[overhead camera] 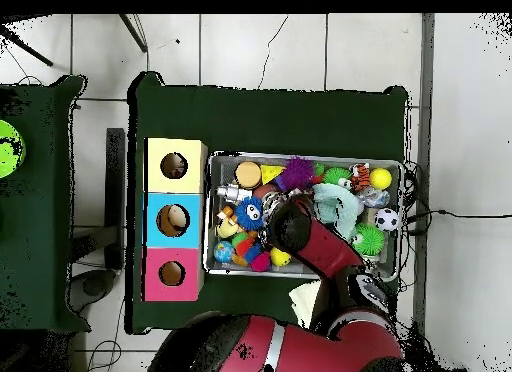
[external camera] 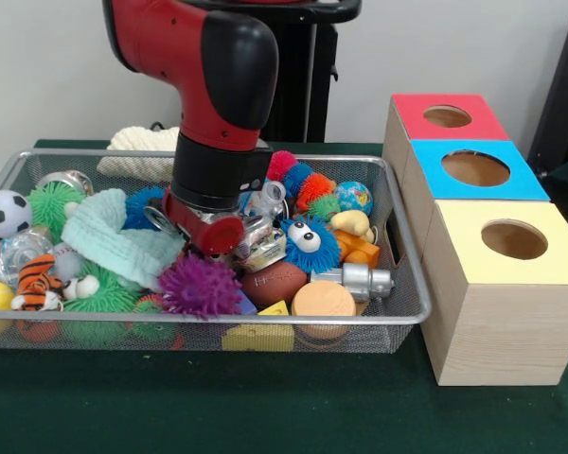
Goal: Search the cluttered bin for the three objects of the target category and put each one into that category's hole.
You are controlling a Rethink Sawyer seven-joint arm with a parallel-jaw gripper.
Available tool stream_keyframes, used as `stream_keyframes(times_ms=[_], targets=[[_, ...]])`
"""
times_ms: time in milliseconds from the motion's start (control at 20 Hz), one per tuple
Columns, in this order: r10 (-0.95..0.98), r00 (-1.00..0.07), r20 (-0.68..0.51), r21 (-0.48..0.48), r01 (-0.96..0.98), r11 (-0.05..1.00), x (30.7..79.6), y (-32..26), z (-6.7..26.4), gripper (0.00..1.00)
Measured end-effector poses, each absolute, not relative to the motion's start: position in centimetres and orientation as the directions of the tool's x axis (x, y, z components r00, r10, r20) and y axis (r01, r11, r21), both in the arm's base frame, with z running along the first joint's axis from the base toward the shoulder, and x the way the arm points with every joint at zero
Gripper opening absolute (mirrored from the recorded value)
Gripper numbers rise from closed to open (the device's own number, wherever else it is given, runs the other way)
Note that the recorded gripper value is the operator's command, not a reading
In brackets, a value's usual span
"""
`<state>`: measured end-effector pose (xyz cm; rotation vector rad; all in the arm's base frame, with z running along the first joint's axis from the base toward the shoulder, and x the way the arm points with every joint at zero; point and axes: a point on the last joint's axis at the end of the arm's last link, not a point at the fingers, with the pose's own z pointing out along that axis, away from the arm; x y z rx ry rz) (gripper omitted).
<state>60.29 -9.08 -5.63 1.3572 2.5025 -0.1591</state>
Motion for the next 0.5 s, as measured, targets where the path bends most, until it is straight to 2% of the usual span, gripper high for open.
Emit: stream_keyframes(times_ms=[500], targets=[[0.816, -0.482, -0.318, 0.047, 0.852, 0.522, 60.0, -8.82, -5.58, 0.0]])
